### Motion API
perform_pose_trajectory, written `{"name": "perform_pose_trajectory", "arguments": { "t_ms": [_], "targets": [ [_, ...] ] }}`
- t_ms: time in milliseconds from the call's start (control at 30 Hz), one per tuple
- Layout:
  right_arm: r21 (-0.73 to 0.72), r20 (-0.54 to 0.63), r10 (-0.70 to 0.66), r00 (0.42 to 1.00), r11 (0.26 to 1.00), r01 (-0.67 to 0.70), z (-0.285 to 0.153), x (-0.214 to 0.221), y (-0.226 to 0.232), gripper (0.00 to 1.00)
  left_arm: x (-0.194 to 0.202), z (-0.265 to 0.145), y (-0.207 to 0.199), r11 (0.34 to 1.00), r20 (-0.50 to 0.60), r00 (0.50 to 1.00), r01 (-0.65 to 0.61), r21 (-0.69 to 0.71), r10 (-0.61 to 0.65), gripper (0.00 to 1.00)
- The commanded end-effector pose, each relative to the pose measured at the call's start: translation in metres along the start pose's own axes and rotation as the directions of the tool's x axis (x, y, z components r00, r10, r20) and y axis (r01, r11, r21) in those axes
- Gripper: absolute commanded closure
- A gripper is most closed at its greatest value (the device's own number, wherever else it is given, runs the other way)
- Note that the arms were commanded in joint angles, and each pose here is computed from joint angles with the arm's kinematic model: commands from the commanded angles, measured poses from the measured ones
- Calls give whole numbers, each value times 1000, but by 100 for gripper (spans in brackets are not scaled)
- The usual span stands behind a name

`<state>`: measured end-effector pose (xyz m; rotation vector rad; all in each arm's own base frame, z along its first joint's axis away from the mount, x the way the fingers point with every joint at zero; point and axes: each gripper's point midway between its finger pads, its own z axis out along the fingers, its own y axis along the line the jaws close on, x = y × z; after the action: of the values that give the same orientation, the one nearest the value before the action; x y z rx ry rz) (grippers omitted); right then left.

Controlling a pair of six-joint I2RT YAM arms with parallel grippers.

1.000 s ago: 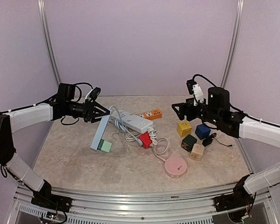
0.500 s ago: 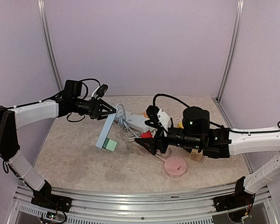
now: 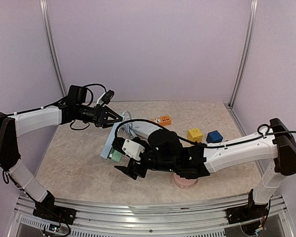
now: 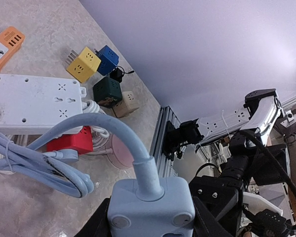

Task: Pull the plug off the socket

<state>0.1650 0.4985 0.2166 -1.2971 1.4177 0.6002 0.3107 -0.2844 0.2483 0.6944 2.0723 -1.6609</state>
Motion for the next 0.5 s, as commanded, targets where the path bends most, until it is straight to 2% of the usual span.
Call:
{"name": "perform_pose_trajectory", "arguments": {
  "t_ms": [0, 267, 467],
  "targets": [
    [50, -40, -35, 999, 998, 37, 13, 9, -3, 18, -5, -5, -28, 993, 8, 995, -99, 58, 99, 77],
    [90, -89, -61, 994, 994, 69, 26, 22, -3, 17, -5, -5, -26, 994, 7, 996, -94, 56, 94, 77],
    [112, -112, -67, 991, 990, 79, 34, 27, -5, 23, -5, -4, -26, 994, 7, 996, -94, 55, 94, 77]
  ]
}}
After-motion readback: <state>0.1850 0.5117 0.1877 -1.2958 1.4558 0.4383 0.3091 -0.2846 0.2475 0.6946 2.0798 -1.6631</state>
